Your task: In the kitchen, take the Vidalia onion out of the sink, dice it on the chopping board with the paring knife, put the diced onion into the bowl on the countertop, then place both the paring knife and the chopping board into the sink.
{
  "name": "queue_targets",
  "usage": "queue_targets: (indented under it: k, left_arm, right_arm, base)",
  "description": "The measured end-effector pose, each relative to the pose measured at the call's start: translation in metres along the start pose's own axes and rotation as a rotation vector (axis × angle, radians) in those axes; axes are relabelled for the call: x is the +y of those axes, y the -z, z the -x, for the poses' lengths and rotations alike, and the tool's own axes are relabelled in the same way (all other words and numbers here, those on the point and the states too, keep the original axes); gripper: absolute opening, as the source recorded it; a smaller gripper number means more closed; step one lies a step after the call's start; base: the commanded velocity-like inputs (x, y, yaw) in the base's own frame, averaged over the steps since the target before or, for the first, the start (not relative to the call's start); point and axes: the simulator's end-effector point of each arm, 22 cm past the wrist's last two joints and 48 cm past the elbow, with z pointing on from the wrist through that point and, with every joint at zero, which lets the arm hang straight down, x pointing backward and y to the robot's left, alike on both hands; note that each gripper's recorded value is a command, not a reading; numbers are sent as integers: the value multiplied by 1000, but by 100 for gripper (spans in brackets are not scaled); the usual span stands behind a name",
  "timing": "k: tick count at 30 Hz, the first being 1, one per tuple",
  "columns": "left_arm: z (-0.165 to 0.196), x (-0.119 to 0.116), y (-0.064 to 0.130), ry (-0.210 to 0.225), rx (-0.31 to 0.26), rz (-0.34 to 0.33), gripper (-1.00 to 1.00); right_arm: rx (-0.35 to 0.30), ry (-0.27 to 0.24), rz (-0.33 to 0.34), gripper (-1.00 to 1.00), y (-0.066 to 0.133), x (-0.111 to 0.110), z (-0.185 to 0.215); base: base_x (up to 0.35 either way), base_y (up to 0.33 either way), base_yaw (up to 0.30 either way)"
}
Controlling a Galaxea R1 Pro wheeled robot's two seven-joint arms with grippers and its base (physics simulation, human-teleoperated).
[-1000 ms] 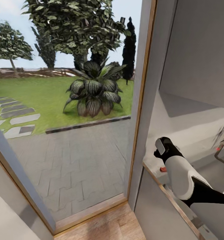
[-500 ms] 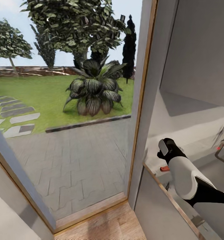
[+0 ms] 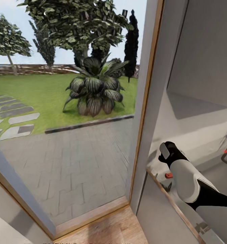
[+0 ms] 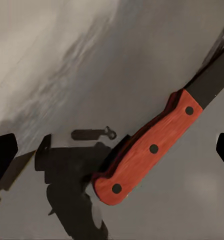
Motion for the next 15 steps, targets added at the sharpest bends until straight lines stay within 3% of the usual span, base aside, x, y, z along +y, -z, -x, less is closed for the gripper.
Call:
queue_targets:
  k: [8, 15]
  left_arm:
    - [-2, 0, -1, 0, 3, 0, 100]
    - [-2, 0, -1, 0, 4, 0, 100]
  right_arm:
    - [8, 2, -3, 100, -4, 0, -3]
    - [9, -14, -17, 100, -10, -14, 0]
  base:
    - [150, -136, 0]
    - [23, -22, 0]
